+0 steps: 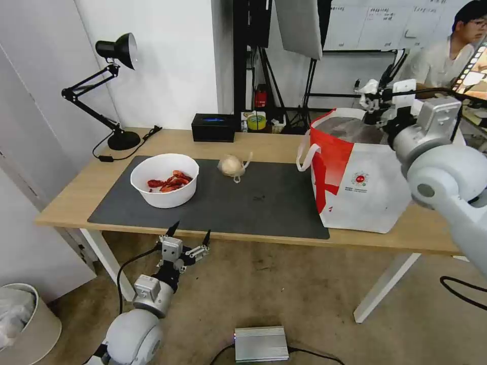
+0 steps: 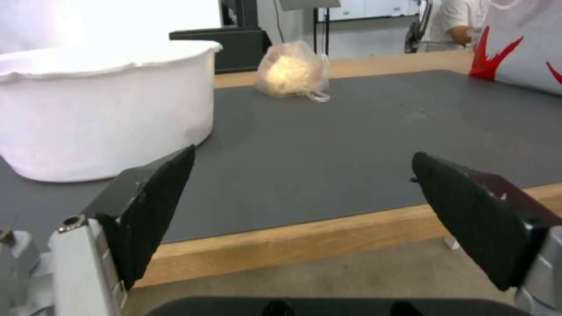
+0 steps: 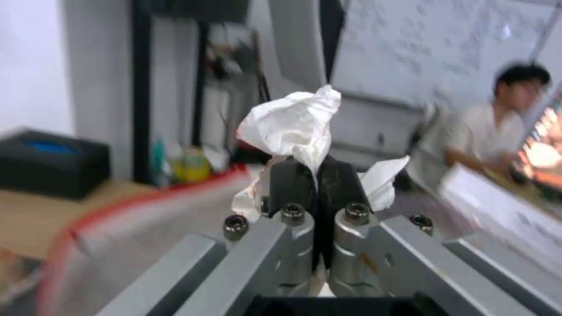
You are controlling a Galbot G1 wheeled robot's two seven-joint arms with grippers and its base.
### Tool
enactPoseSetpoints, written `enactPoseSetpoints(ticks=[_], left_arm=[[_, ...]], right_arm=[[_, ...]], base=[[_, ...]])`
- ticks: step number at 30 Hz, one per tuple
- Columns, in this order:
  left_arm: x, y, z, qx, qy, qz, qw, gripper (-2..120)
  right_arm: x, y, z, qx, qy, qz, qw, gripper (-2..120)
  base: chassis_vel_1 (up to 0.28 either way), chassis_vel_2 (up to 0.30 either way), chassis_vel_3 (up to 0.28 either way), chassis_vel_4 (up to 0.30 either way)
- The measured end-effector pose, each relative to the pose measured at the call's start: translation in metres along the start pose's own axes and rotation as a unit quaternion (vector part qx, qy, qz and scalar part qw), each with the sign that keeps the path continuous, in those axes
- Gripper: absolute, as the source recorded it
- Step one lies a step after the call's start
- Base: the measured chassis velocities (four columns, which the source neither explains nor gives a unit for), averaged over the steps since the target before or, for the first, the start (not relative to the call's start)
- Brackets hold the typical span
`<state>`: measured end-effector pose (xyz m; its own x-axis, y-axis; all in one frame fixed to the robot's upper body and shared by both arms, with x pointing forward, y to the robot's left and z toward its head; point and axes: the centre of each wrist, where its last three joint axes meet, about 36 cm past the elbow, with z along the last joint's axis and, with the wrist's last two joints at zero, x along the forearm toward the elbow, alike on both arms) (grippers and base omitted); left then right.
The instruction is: Pick up the trash from the table and place it into the takeout bag.
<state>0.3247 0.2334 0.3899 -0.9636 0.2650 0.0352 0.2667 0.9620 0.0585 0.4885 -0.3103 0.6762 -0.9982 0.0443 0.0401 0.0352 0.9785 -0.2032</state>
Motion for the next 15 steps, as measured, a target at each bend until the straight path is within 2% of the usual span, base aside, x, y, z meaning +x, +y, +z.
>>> enactPoseSetpoints(ticks=[5,8,15], left_arm=[[0.0,0.0,0.0,-0.002,0.0,0.001,1.0,100],[0.0,0.001,-0.001,-0.003,-0.001,0.001,1.0,100],[0.0,-0.002,-0.004,-0.002,-0.004,0.004,1.0,100]], right_arm=[[-0.006,-0.008,-0.003,-0.004,0.049,0.023,0.999,0],[-0.006,-0.014,-0.014,-0.028,0.103,0.032,0.994,0],[-0.007,-0.025,-0.026,-0.065,0.149,0.044,0.986,0]], base=[[0.0,0.0,0.0,0.0],[0.0,0.0,0.0,0.0],[0.0,0.0,0.0,0.0]])
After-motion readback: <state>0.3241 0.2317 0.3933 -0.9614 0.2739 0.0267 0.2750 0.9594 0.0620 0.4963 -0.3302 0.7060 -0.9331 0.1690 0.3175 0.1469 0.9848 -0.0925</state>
